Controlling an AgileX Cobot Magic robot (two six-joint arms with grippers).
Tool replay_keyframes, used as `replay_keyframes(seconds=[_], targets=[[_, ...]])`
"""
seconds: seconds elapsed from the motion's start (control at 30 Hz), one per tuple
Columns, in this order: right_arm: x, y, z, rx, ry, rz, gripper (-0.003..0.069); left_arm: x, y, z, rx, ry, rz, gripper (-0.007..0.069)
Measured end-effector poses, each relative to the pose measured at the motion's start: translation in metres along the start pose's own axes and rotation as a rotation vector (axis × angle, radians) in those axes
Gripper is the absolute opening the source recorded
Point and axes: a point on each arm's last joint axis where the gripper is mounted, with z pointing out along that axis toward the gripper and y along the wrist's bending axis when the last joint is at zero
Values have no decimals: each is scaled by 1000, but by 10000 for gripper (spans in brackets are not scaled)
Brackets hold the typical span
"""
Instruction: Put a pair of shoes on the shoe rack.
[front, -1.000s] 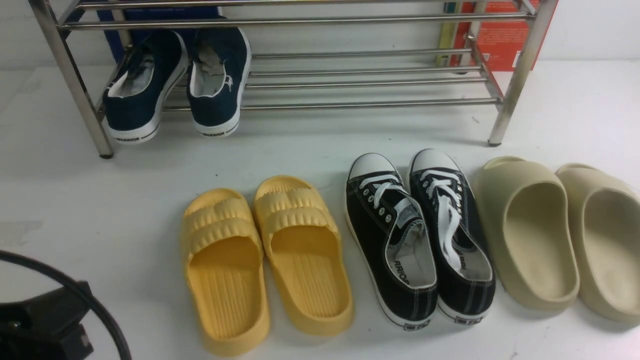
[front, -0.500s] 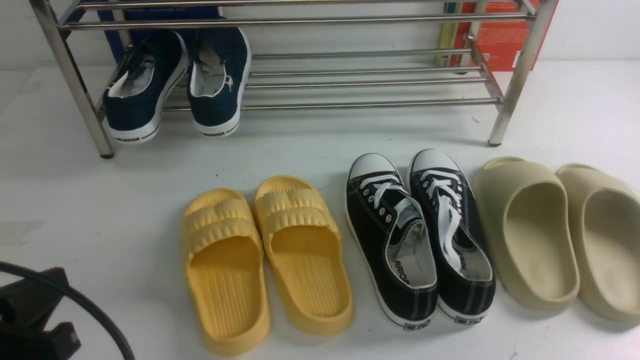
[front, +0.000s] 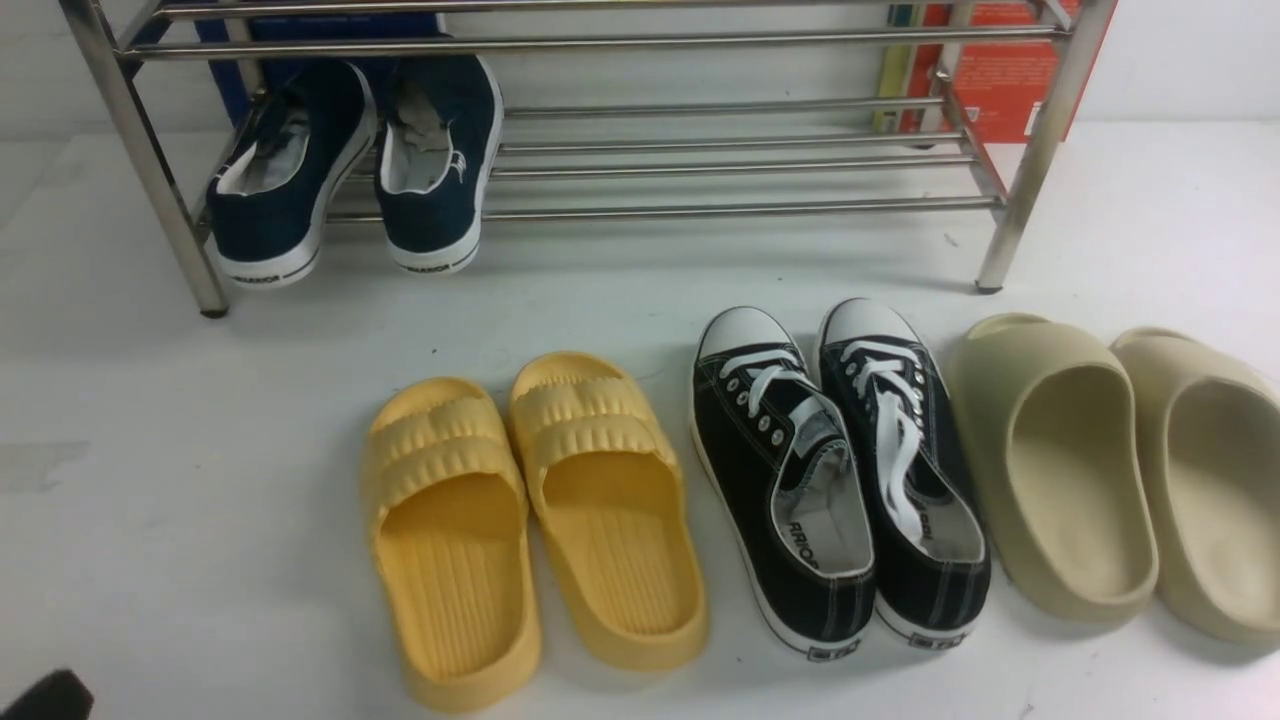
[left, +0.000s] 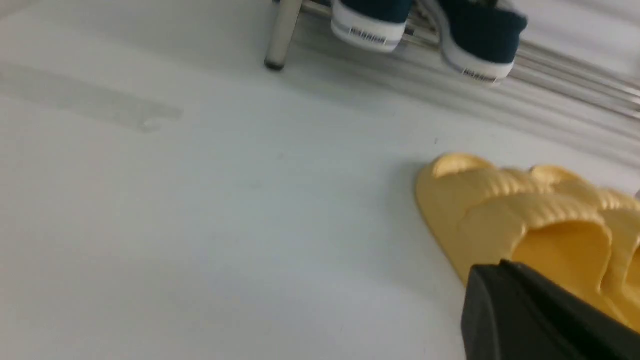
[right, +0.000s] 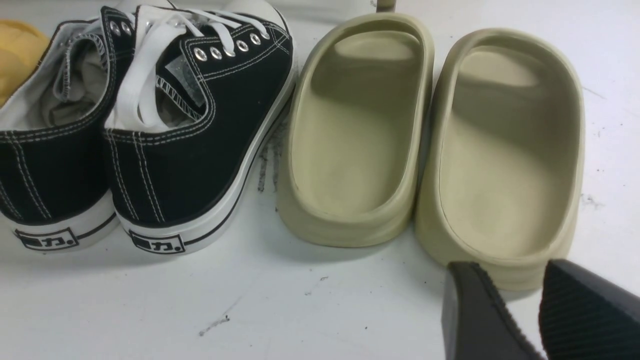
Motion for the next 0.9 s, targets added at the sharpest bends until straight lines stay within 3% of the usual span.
replay_keyframes(seconds=[0.9], targets=[[0,0,0,0,0,1,239,6,2,0,-14,58,-13,-13]])
